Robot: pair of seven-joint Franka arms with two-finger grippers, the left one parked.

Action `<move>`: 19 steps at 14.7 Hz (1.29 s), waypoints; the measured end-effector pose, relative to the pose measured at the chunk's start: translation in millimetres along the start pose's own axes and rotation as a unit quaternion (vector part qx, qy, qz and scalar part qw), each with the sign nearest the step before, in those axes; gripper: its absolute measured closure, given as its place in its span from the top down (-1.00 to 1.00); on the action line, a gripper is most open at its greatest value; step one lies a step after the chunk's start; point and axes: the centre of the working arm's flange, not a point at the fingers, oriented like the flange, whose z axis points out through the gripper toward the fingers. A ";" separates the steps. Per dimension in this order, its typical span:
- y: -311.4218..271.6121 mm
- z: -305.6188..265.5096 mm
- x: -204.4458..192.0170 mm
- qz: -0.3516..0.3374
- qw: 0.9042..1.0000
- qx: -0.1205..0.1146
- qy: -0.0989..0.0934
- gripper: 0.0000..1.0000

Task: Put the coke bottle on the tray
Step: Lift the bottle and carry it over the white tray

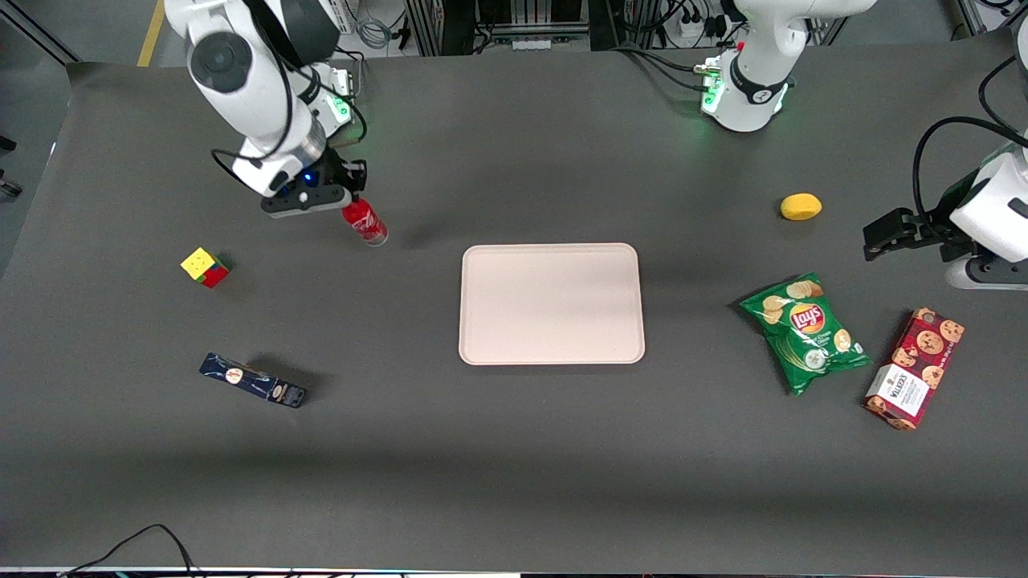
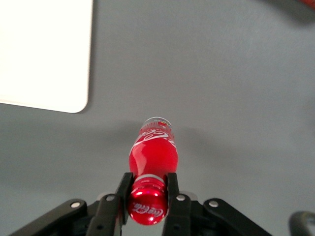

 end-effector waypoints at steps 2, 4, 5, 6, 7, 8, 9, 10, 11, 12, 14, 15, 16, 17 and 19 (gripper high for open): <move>-6.2 -50.1 1.3 -0.005 1.000 0.003 0.006 -0.36; -11.7 -100.4 2.6 -0.009 1.000 0.009 0.017 -0.36; -14.0 -122.5 3.1 -0.005 1.000 0.012 0.022 -0.36; -16.5 -141.2 4.7 -0.001 1.000 0.015 0.026 -0.36; -19.4 -157.3 7.9 0.004 1.000 0.017 0.026 -0.36; -22.8 -169.9 13.2 0.011 0.999 0.020 0.024 -0.36; -27.4 -180.9 21.0 0.018 0.999 0.023 0.021 -0.36; -32.9 -190.0 30.5 0.027 0.999 0.027 0.019 -0.36; -40.4 -196.0 40.7 0.035 0.999 0.031 0.017 -0.36; -52.0 -198.9 51.6 0.042 0.998 0.036 0.013 -0.36; -77.9 -194.2 71.3 0.057 0.997 0.045 0.003 -0.36; -92.3 -187.4 80.2 0.063 0.997 0.046 -0.004 -0.36; -107.2 -179.1 88.4 0.068 0.997 0.046 -0.010 -0.36; -121.9 -170.1 96.0 0.075 0.996 0.045 -0.016 -0.36; -147.5 -150.0 110.2 0.088 0.995 0.041 -0.022 -0.36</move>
